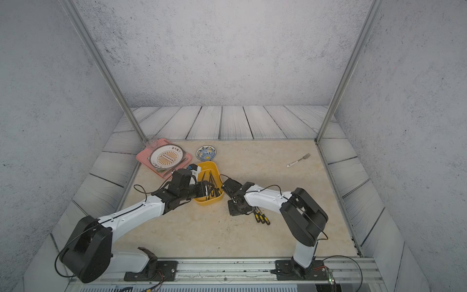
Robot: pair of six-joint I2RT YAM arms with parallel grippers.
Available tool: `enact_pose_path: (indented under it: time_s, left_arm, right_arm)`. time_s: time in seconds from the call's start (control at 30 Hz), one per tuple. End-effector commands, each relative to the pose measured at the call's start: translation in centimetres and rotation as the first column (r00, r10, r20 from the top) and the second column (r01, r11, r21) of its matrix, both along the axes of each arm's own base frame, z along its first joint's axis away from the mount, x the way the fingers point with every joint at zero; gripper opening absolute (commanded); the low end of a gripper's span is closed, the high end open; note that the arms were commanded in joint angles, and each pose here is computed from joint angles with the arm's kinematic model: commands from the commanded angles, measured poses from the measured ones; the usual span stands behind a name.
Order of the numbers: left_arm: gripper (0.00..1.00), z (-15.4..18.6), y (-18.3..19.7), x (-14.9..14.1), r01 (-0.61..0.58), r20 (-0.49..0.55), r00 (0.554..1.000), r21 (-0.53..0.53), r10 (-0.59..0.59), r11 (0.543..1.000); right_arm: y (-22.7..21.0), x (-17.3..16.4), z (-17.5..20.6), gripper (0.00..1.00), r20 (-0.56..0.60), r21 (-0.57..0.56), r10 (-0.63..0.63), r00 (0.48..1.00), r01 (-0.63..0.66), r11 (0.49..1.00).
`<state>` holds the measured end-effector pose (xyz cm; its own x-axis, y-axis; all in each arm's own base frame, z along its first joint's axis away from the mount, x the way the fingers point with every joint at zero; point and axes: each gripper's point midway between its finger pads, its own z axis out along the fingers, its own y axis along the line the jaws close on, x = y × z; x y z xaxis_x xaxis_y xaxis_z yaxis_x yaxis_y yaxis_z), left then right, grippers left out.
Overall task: Put the file tool into the storage box
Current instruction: Pick up the file tool from the center of the board, then place the file tool in the storage box.
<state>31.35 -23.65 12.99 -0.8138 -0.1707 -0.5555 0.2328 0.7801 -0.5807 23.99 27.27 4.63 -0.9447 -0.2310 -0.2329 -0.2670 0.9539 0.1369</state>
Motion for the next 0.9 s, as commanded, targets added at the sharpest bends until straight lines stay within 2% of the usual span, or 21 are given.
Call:
enact_pose_path:
  time_s: [0.0, 0.37, 0.57, 0.6, 0.67, 0.77, 0.87]
  left_arm:
    - [0.59, 0.9, -2.3, -0.7, 0.088, 0.011, 0.996, -0.098, -0.088, 0.991]
    - [0.60, 0.9, -3.6, -1.0, 0.126, 0.012, 0.992, -0.126, -0.126, 0.984]
    - [0.54, 1.1, -3.7, -0.7, 0.123, 0.018, 0.992, -0.130, -0.122, 0.984]
    - [0.52, 1.1, -3.7, -0.7, 0.122, 0.018, 0.993, -0.129, -0.121, 0.984]
    - [0.29, 1.1, -3.7, -0.8, 0.124, 0.020, 0.992, -0.131, -0.122, 0.984]
    - [0.02, 0.7, -3.5, -0.8, 0.115, 0.010, 0.993, -0.121, -0.114, 0.986]
    - [0.00, 0.4, -3.3, -0.7, 0.105, 0.005, 0.994, -0.111, -0.105, 0.988]
  right_arm:
    - [2.3, 0.4, 3.4, 0.00, 0.053, 0.130, 0.047, 0.997, -0.054, 0.990]
    - [7.3, 0.1, 9.4, 0.00, 0.090, 0.406, 0.127, 0.988, -0.153, 0.901]
    - [8.4, -0.1, 11.4, 0.00, 0.112, 0.485, 0.135, 0.984, -0.173, 0.857]
    - [8.3, -0.1, 11.4, 0.00, 0.115, 0.484, 0.135, 0.984, -0.175, 0.857]
    - [8.2, 0.0, 11.5, 0.00, 0.121, 0.479, 0.132, 0.984, -0.174, 0.860]
    - [7.9, 0.1, 11.3, 0.00, 0.123, 0.463, 0.128, 0.984, -0.171, 0.869]
    - [7.7, 0.2, 11.2, 0.00, 0.129, 0.451, 0.121, 0.984, -0.167, 0.877]
